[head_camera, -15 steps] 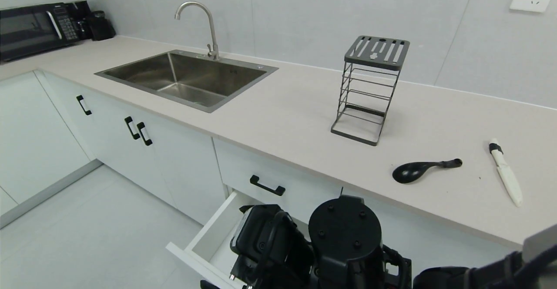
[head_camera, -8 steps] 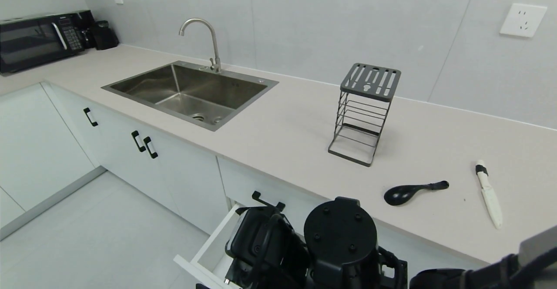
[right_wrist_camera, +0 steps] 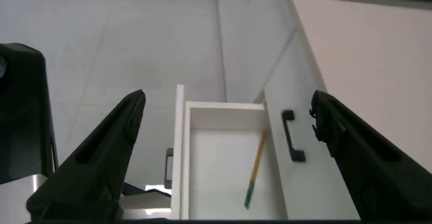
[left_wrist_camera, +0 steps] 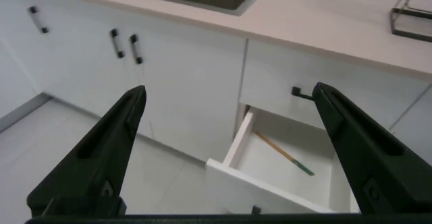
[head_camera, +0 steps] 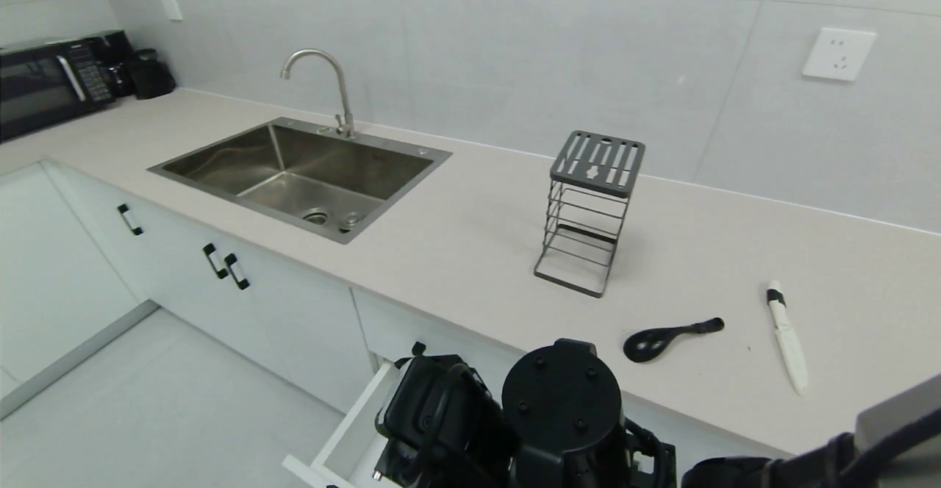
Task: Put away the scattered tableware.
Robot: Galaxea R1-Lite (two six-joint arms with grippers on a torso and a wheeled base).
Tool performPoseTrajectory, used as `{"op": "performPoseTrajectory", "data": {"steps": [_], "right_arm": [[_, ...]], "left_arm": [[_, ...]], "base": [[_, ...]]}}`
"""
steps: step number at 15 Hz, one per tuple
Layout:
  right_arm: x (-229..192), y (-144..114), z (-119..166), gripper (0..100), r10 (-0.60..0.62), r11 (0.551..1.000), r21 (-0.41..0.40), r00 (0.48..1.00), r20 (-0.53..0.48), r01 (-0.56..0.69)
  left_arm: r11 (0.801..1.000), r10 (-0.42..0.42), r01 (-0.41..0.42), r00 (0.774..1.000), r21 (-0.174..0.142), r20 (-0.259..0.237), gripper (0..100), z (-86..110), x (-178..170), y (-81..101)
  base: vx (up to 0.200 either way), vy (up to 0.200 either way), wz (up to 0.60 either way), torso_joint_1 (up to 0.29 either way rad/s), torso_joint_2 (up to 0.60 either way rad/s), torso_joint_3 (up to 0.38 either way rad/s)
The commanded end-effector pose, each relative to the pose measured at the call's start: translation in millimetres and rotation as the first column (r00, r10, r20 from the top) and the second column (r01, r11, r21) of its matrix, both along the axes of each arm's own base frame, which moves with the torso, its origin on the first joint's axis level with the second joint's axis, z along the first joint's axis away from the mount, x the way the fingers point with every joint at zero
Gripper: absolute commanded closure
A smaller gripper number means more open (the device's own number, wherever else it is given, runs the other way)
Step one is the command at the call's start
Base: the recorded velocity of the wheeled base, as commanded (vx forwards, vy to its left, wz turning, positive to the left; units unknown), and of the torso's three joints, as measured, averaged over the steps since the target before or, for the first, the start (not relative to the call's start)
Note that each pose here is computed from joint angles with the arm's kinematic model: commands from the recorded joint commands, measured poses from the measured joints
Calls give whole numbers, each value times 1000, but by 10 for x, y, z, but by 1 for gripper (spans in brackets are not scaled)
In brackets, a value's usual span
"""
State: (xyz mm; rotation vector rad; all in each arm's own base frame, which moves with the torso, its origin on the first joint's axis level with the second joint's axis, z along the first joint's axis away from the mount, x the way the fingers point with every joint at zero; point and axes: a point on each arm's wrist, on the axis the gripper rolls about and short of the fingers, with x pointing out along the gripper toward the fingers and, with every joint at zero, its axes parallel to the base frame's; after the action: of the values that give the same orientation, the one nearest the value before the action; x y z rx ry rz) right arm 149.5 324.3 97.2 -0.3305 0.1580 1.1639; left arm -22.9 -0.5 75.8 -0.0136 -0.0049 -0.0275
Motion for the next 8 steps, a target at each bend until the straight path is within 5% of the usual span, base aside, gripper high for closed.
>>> {"op": "performPoseTrajectory", "data": {"steps": [1,6,8], "right_arm": [[-3,-5,-28,0,0,1000,-8,1000,-5,0],[-43,-94,86,0,-2,1000,10,1000,6,2],[-25,-448,147,0,-53,999,-9,999,4,53]], "left_arm": [[1000,0,0,1000,0,-1,0,1,1,0],[1000,0,0,1000,0,-1,0,1,1,0],[1000,1,-1,1000,0,-1,0,1,1,0]], "base": [[0,0,-600,32,2,-17],[0,0,-120,2,0,0],[0,0,0,0,0,0]]}}
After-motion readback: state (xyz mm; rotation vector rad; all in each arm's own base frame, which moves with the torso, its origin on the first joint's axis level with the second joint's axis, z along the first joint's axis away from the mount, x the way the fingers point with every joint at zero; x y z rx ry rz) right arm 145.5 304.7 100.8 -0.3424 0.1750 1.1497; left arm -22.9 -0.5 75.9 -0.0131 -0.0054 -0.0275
